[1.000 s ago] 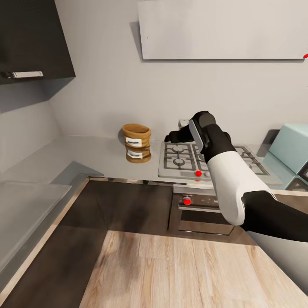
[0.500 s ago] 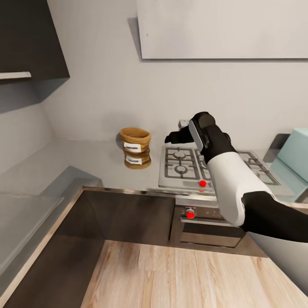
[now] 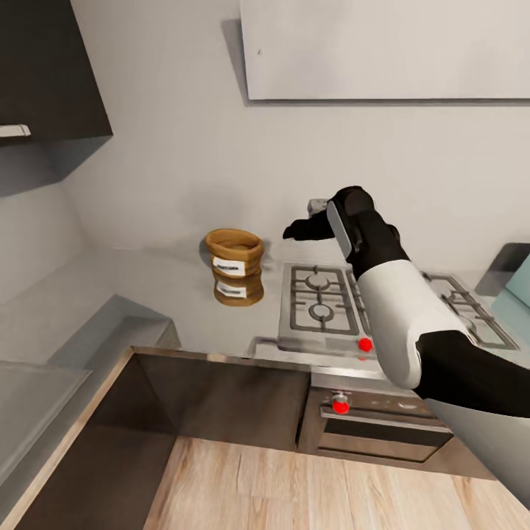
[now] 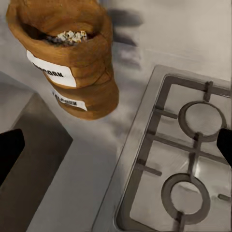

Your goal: In the kitchen, take the popcorn bag from the countertop, put it into the microwave, and heat it until the popcorn is cooked so the cooked popcorn ends up inside the bag.

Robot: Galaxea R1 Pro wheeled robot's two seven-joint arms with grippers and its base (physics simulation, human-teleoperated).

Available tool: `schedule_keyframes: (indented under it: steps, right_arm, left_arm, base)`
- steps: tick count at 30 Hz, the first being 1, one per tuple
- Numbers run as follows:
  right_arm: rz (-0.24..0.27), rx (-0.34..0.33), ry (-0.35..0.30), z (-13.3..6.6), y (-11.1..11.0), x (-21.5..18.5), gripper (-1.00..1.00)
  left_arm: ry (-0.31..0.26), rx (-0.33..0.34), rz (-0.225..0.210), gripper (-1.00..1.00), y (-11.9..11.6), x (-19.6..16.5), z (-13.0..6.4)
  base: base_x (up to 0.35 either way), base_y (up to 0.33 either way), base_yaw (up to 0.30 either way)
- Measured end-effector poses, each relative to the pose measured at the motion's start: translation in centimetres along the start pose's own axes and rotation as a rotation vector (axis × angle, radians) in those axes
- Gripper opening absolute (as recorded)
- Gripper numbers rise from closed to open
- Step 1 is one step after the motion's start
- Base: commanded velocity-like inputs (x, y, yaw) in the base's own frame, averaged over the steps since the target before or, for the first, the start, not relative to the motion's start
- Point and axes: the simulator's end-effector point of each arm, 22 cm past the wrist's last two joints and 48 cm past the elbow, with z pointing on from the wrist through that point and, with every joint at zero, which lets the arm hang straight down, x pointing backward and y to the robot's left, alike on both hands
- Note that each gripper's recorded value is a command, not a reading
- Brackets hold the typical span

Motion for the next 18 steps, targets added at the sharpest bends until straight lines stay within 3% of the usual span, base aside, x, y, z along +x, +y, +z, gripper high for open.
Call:
schedule_keyframes:
  steps: [11, 18]
  right_arm:
    - [-0.002, 0.002, -0.016, -0.35, -0.02, -0.58, 1.0]
    - [-0.001, 0.006, -0.015, -0.31, -0.13, -0.51, 1.0]
  left_arm:
    - [-0.001, 0.0, 0.0, 1.0, -0.01, -0.03, 0.0]
    - [-0.002, 0.0, 0.0, 1.0, -0.03, -0.08, 0.01]
  base:
    - [0.297, -0.091, 0.265]
    - [0.191, -0.179, 0.048]
